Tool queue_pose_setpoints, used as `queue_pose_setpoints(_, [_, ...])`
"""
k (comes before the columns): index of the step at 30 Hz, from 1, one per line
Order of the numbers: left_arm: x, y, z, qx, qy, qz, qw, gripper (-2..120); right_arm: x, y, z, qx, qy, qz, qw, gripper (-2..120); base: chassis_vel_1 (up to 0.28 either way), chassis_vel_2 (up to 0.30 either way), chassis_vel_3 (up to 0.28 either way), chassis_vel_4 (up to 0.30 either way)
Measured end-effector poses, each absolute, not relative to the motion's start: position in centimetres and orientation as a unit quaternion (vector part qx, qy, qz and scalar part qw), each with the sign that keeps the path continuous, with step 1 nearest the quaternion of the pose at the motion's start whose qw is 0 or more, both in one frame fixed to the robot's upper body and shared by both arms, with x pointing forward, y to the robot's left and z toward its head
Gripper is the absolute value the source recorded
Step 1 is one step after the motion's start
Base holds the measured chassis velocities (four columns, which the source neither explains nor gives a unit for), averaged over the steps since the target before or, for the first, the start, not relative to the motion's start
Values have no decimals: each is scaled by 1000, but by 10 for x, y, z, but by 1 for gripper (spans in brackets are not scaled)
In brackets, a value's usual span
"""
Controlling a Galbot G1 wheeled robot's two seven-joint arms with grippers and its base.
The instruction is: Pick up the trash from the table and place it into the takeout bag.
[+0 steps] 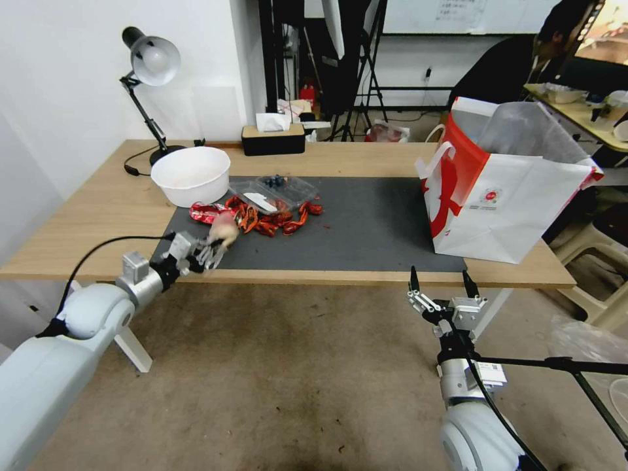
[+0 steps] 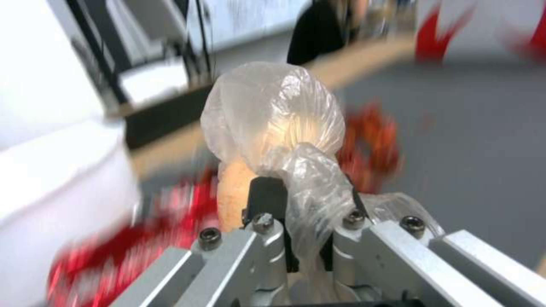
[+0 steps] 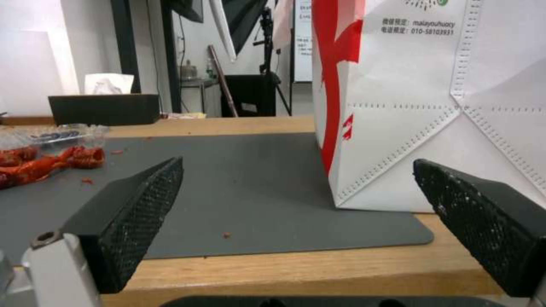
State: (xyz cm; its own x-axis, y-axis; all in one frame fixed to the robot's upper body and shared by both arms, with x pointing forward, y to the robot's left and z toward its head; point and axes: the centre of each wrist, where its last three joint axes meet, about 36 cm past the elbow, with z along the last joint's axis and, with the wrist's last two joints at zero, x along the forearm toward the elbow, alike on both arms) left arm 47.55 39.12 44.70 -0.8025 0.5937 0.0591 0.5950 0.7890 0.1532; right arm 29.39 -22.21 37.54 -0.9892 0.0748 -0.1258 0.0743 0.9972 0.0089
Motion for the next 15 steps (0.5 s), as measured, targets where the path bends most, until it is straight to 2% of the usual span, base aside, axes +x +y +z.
queue_pose_setpoints(3, [488, 379, 458, -338, -940, -40, -36, 3, 294, -221, 375, 38, 997, 4, 63, 100, 0, 0, 0, 0])
queue_pose_setpoints(6, [498, 366, 466, -358, -932, -21, -50, 3, 293, -221, 374, 39, 997, 5, 63, 100, 0, 0, 0, 0])
queue_pose_setpoints(15, [535, 324, 492, -417, -907, -7, -62, 3, 293, -219, 374, 42, 997, 4, 65, 100, 0, 0, 0, 0])
